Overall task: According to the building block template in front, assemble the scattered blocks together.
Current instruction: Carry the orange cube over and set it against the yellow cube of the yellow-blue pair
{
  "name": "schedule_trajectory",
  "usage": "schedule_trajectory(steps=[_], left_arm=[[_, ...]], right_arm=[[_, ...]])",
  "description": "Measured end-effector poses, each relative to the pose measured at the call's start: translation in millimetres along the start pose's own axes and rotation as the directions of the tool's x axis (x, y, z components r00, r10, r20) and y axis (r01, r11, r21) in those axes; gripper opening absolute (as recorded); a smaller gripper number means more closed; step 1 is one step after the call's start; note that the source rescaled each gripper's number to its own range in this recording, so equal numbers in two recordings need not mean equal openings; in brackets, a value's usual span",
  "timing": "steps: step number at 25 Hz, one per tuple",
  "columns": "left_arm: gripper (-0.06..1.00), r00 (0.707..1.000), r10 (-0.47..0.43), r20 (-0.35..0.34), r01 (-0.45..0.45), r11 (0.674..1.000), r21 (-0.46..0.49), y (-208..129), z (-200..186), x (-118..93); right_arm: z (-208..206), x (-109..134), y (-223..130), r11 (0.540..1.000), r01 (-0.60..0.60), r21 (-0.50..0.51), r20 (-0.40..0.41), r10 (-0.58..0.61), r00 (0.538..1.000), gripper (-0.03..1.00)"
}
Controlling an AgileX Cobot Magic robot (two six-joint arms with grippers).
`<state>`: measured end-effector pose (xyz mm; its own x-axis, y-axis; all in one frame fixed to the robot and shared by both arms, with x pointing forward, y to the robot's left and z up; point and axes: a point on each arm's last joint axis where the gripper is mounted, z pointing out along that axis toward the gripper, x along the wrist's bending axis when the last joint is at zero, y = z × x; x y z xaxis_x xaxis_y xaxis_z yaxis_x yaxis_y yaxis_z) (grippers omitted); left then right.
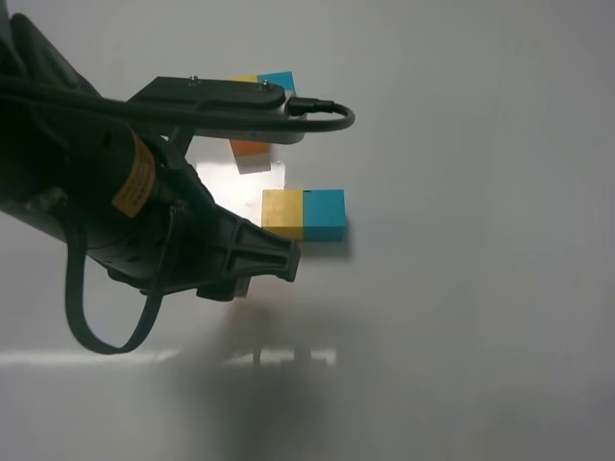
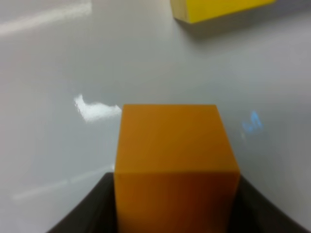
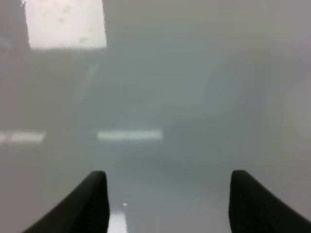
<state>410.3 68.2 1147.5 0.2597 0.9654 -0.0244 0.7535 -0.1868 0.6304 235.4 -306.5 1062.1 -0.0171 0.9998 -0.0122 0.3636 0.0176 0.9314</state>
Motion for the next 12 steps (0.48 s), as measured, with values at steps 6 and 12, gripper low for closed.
schedule_trajectory(steps=[6, 12], left_arm=[[0.22, 0.997, -0.07, 0.011, 0.07, 0.997, 0.023, -2.0, 0.0, -1.1], [0.22, 0.971, -0.238, 0.005, 0.238, 0.971, 0.03, -2.5, 0.0, -1.1]], right_arm=[[0.0, 0.0, 0.0, 1.0, 0.0, 0.0, 0.0, 0.0, 1.0, 0.39], [0.0, 0.0, 0.0, 1.0, 0.0, 0.0, 0.0, 0.0, 1.0, 0.39]])
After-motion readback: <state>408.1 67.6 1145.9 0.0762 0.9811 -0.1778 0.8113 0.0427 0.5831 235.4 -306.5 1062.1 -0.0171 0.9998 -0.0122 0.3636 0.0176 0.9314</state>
